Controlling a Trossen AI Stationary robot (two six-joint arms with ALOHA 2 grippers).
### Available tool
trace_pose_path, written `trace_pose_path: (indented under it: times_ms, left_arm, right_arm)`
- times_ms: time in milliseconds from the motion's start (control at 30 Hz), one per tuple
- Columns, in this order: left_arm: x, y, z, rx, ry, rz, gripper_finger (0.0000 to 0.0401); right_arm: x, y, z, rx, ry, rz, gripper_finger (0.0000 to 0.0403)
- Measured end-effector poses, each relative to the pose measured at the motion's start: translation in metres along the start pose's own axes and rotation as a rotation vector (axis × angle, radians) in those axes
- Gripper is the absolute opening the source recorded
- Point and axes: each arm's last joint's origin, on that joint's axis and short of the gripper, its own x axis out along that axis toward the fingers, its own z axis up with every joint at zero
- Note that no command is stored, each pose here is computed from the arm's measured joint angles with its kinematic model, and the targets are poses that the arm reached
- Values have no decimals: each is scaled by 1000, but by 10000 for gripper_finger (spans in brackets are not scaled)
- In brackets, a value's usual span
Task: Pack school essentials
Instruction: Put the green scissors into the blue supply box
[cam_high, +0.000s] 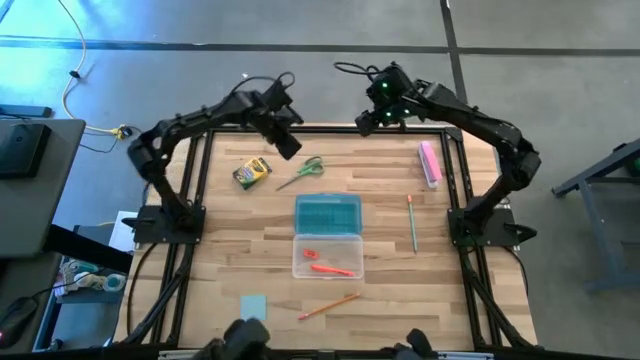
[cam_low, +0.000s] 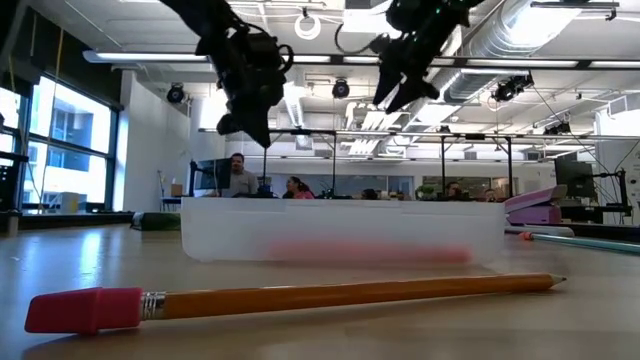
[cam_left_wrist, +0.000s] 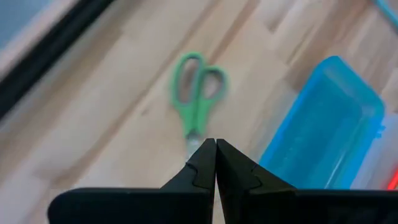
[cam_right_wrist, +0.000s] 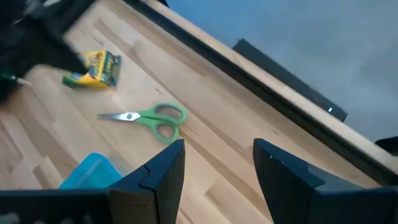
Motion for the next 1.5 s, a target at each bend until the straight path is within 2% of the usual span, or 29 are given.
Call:
trace_pose_path:
  times_ms: [100,300,633,867,1100,1500]
  left_arm:
    - [12,-8,-19,-6,-43,-23,0]
    - [31,-16,-47,3,-56,-48,0]
    - [59,-13,-86,-55,77,-35,0]
    - [68,-9,-93,-58,47,-28,0]
    - [75,-6,-94,-72,79,-23,0]
    - [99,-1,-99,-105,143,33,0]
  right_arm:
    - [20,-2,1,6,35,21,181]
    - [56,2,7,15,39,159,181]
    - [122,14,4,12,21,216,189]
    - [158,10,-6,127,107,294,220]
    - [191,4,-19,236,202,340,224]
    - [218,0,-29,341,237,324,224]
